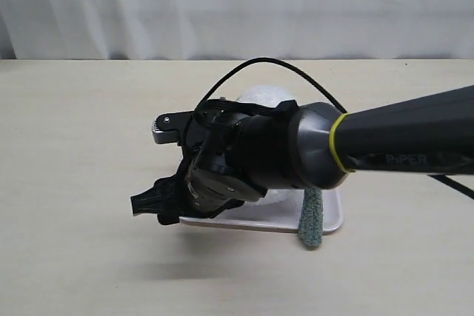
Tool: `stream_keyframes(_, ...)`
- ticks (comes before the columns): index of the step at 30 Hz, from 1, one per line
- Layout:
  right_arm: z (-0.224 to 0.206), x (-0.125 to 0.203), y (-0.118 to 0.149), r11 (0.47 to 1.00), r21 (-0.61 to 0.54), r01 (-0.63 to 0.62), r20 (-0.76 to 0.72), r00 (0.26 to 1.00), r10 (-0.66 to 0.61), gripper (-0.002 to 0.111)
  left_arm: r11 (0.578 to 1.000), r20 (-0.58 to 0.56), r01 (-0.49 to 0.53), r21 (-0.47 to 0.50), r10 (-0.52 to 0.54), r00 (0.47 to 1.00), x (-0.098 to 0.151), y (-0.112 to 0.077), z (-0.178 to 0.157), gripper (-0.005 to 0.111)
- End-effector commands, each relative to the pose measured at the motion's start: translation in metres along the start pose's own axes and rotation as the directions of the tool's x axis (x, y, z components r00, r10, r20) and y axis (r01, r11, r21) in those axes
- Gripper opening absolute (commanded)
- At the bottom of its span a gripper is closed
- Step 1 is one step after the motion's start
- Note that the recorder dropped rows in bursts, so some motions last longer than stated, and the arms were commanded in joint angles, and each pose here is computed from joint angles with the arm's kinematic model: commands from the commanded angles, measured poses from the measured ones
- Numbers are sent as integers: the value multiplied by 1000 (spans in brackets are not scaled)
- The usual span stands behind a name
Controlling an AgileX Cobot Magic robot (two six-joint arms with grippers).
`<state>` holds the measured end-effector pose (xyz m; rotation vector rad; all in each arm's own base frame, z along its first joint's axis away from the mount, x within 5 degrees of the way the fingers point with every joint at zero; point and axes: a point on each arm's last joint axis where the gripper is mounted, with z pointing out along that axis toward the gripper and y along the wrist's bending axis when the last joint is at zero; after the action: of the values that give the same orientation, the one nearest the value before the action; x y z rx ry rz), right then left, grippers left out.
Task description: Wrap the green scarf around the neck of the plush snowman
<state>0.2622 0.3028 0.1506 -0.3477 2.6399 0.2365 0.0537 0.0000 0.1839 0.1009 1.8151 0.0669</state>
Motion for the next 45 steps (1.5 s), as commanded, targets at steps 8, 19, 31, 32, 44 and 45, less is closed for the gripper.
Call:
stream_keyframes(8, 27, -5, 0, 997, -82, 8, 64, 998, -2, 64, 1000, 11, -1, -5, 1, 1000, 0, 0, 0, 0)
stream_keyframes(19, 37, -11, -9, 995, -83, 51, 93, 995, -44, 57, 1000, 11, -1, -5, 1, 1000, 0, 0, 0, 0)
stream_keyframes(31, 34, -10, -15, 995, -17, 95, 68, 993, -94, 4, 1000, 11, -1, -5, 1, 1000, 0, 0, 0, 0)
stream_keyframes(32, 31, -10, -17, 996, 3, 93, 59, 994, -93, 4, 1000, 11, -1, -5, 1, 1000, 0, 0, 0, 0)
stream_keyframes(44, -37, -20, -24, 987, 35, 159, -14, 987, -159, 4, 1000, 11, -1, -5, 1, 1000, 0, 0, 0, 0)
stream_keyframes(45, -44, -22, -25, 986, 41, 161, -12, 987, -161, 4, 1000, 11, -1, -5, 1, 1000, 0, 0, 0, 0)
